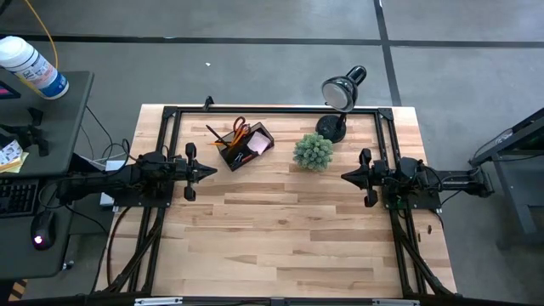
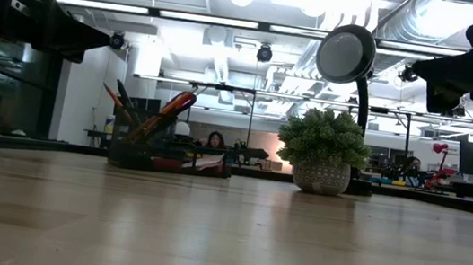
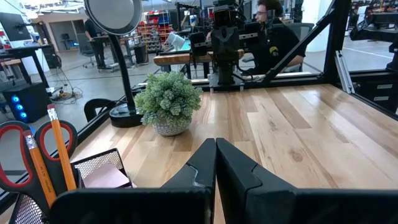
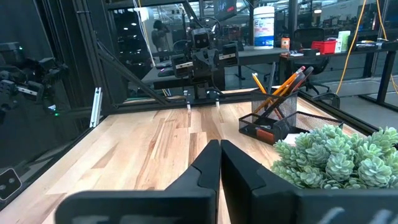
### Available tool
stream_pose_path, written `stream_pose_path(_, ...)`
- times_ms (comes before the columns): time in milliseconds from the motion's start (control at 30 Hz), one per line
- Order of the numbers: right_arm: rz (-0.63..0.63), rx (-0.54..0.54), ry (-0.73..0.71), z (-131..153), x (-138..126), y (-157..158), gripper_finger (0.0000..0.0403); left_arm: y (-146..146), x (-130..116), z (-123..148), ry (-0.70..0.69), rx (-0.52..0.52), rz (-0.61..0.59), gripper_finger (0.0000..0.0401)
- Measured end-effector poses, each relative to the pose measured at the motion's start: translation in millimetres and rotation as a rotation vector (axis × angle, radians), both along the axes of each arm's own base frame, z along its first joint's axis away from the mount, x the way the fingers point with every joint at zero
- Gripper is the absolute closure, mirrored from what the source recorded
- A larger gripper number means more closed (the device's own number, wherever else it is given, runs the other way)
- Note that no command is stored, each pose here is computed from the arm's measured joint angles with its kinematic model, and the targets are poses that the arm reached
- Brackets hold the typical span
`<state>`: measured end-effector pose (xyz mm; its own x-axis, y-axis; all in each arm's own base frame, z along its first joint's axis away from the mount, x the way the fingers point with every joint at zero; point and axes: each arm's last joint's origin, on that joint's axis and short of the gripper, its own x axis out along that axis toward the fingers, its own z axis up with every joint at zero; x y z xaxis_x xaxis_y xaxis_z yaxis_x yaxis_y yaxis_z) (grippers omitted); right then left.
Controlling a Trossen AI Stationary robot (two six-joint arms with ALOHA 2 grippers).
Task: Pick and place office supplies into organizer
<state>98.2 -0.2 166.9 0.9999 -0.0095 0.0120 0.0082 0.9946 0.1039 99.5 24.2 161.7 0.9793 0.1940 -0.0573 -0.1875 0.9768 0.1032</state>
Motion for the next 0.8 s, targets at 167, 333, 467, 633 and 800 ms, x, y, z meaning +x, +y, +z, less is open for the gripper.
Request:
stream_pose_path(167,0.0,0.0,0.0,0.0,0.0,0.0,0.0398,0.0,0.0,0.0,0.0,0.0,0.0,0.04)
stream_pose_path(333,0.0,0.0,0.0,0.0,0.0,0.0,0.0402,0.0,0.0,0.0,0.0,0.0,0.0,0.04)
stream_pose_path(467,0.0,0.0,0.0,0.0,0.0,0.0,0.0399,0.0,0.0,0.0,0.0,0.0,0.0,0.04)
stream_pose_path(633,0.0,0.0,0.0,0.0,0.0,0.0,0.0401,0.0,0.0,0.0,0.0,0.0,0.0,0.04)
stream_pose_path(800,0.0,0.0,0.0,0.0,0.0,0.0,0.0398,0.0,0.0,0.1,0.0,0.0,0.0,0.04)
